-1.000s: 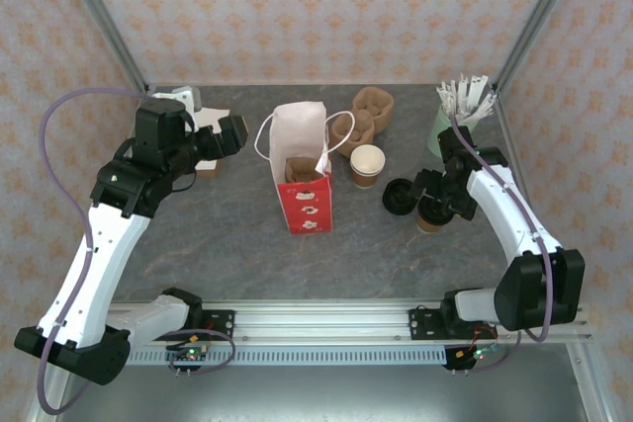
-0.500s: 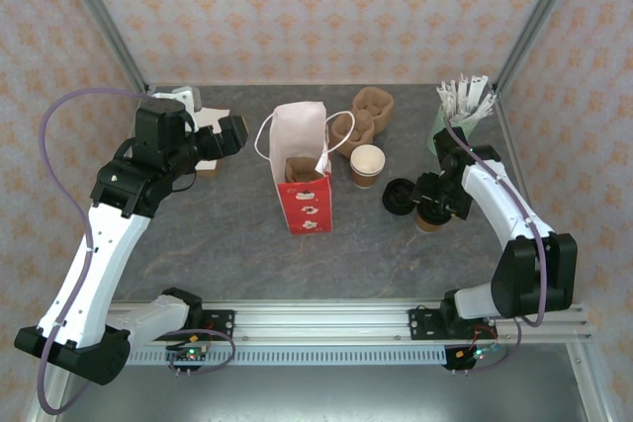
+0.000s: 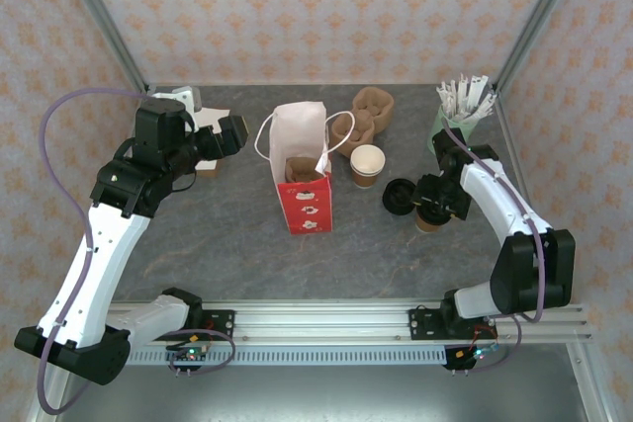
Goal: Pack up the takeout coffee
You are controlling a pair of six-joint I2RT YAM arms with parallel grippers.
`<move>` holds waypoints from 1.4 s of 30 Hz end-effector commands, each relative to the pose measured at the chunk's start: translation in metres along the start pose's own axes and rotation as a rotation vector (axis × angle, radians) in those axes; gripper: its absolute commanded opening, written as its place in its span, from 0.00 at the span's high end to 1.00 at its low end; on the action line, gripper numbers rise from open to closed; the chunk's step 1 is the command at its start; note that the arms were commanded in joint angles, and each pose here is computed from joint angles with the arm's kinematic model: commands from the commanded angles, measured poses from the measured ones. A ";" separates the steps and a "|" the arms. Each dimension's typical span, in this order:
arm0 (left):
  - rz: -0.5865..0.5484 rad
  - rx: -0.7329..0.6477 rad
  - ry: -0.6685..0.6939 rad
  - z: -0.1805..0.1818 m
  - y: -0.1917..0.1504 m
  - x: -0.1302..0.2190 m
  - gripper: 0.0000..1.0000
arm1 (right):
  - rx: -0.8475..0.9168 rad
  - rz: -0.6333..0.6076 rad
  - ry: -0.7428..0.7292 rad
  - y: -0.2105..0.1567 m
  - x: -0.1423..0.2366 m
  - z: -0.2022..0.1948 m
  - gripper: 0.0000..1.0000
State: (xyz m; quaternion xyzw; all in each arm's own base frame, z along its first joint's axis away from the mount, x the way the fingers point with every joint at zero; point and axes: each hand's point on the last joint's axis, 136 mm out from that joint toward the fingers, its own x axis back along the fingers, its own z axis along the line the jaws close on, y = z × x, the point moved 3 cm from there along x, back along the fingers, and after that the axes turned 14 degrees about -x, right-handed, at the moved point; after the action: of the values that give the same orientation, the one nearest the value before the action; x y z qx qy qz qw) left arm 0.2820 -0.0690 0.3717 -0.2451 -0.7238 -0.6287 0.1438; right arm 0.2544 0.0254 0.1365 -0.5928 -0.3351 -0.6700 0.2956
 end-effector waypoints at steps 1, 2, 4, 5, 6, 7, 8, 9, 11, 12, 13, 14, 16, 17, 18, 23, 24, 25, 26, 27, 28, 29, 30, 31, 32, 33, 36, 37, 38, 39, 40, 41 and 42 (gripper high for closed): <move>-0.020 0.007 0.007 0.002 0.007 0.003 0.00 | 0.006 0.057 -0.068 -0.009 -0.016 -0.013 0.20; -0.020 0.006 0.006 0.001 0.006 0.003 0.00 | 0.007 0.059 -0.073 -0.009 -0.017 -0.013 0.20; -0.017 0.005 0.009 0.002 0.006 0.002 0.00 | 0.007 0.066 -0.080 -0.010 -0.019 -0.014 0.20; -0.018 0.005 0.009 0.002 0.006 0.002 0.00 | 0.007 0.068 -0.081 -0.010 -0.020 -0.014 0.20; -0.016 0.004 0.008 0.002 0.005 0.002 0.00 | 0.007 0.071 -0.082 -0.011 -0.021 -0.014 0.20; -0.014 0.006 0.008 0.002 0.005 0.001 0.00 | 0.007 0.071 -0.080 -0.011 -0.022 -0.014 0.20; -0.013 0.006 0.009 0.002 0.004 0.001 0.00 | 0.008 0.074 -0.082 -0.011 -0.023 -0.014 0.20; -0.011 0.008 0.008 0.002 0.004 0.000 0.00 | 0.008 0.073 -0.083 -0.010 -0.023 -0.014 0.20; -0.009 0.007 0.008 0.002 0.003 -0.001 0.00 | 0.010 0.061 -0.074 -0.007 -0.017 -0.012 0.20; -0.008 0.006 0.007 0.002 0.004 -0.001 0.00 | 0.009 0.047 -0.064 -0.005 -0.011 -0.010 0.20; -0.010 0.006 0.006 0.002 0.004 -0.001 0.00 | 0.010 0.030 -0.054 -0.001 -0.004 -0.008 0.20; -0.011 0.008 0.004 0.001 0.004 0.000 0.00 | 0.011 0.018 -0.043 0.001 0.002 -0.005 0.19; -0.010 0.008 0.001 0.001 0.004 -0.001 0.00 | 0.013 0.002 -0.029 0.005 0.013 -0.002 0.19; -0.010 0.010 0.001 0.001 0.004 -0.001 0.00 | 0.015 0.000 -0.026 0.006 0.016 -0.001 0.18; -0.009 0.012 -0.002 0.000 0.004 -0.001 0.00 | 0.016 0.000 -0.025 0.006 0.019 0.000 0.17; -0.007 0.012 -0.003 0.000 0.003 -0.001 0.00 | 0.032 -0.019 -0.048 0.009 0.027 -0.004 0.14; -0.008 0.010 -0.004 0.000 0.004 0.000 0.00 | 0.035 -0.022 -0.046 0.009 0.029 -0.004 0.11; -0.010 0.011 -0.003 0.000 0.005 0.000 0.00 | 0.038 -0.023 -0.044 0.008 0.031 -0.005 0.09; -0.011 0.010 -0.004 0.000 0.005 0.000 0.00 | 0.043 -0.023 -0.036 0.007 0.032 -0.004 0.06; -0.013 0.009 -0.003 0.000 0.005 0.001 0.00 | 0.047 -0.017 -0.032 0.006 0.033 -0.005 0.02; -0.013 0.008 -0.004 0.000 0.006 0.001 0.00 | 0.051 -0.013 -0.027 0.004 0.033 -0.004 0.00; -0.014 0.009 -0.005 0.000 0.006 0.001 0.00 | 0.056 -0.003 -0.017 0.002 0.032 -0.004 0.01; -0.012 0.008 -0.004 0.000 0.005 0.001 0.00 | 0.058 0.006 -0.015 0.001 0.029 -0.004 0.01; -0.009 0.008 -0.003 0.000 0.004 0.000 0.00 | 0.061 0.015 -0.010 -0.001 0.027 -0.003 0.01; -0.007 0.008 -0.003 0.000 0.004 0.000 0.00 | 0.063 0.029 -0.007 -0.003 0.023 -0.003 0.01; -0.004 0.008 -0.003 0.000 0.003 -0.001 0.00 | 0.064 0.043 -0.007 -0.004 0.019 -0.002 0.01; -0.001 0.004 -0.001 0.001 0.002 0.000 0.00 | 0.067 0.077 0.001 -0.006 0.009 0.001 0.01; 0.000 0.003 -0.001 0.001 0.002 0.000 0.00 | 0.067 0.083 -0.001 -0.006 0.006 0.002 0.01; 0.000 0.001 0.001 0.001 0.002 0.001 0.00 | 0.068 0.085 -0.010 -0.006 0.004 0.001 0.01; -0.001 0.002 0.001 0.001 0.002 0.001 0.00 | 0.071 0.082 -0.023 -0.005 0.002 0.000 0.01; 0.000 0.001 0.001 0.001 0.002 0.001 0.00 | 0.073 0.084 -0.031 -0.004 0.001 -0.001 0.01; -0.002 0.001 0.001 0.001 0.002 0.002 0.00 | 0.076 0.089 -0.036 -0.005 0.000 -0.001 0.01; 0.000 0.001 0.002 0.001 0.002 0.001 0.00 | 0.078 0.093 -0.043 -0.005 -0.002 -0.002 0.01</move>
State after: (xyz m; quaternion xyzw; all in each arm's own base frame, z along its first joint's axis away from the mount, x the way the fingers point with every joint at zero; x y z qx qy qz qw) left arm 0.2830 -0.0694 0.3705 -0.2467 -0.7231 -0.6287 0.1453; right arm 0.2512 0.0306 0.1398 -0.6033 -0.3351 -0.6391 0.3395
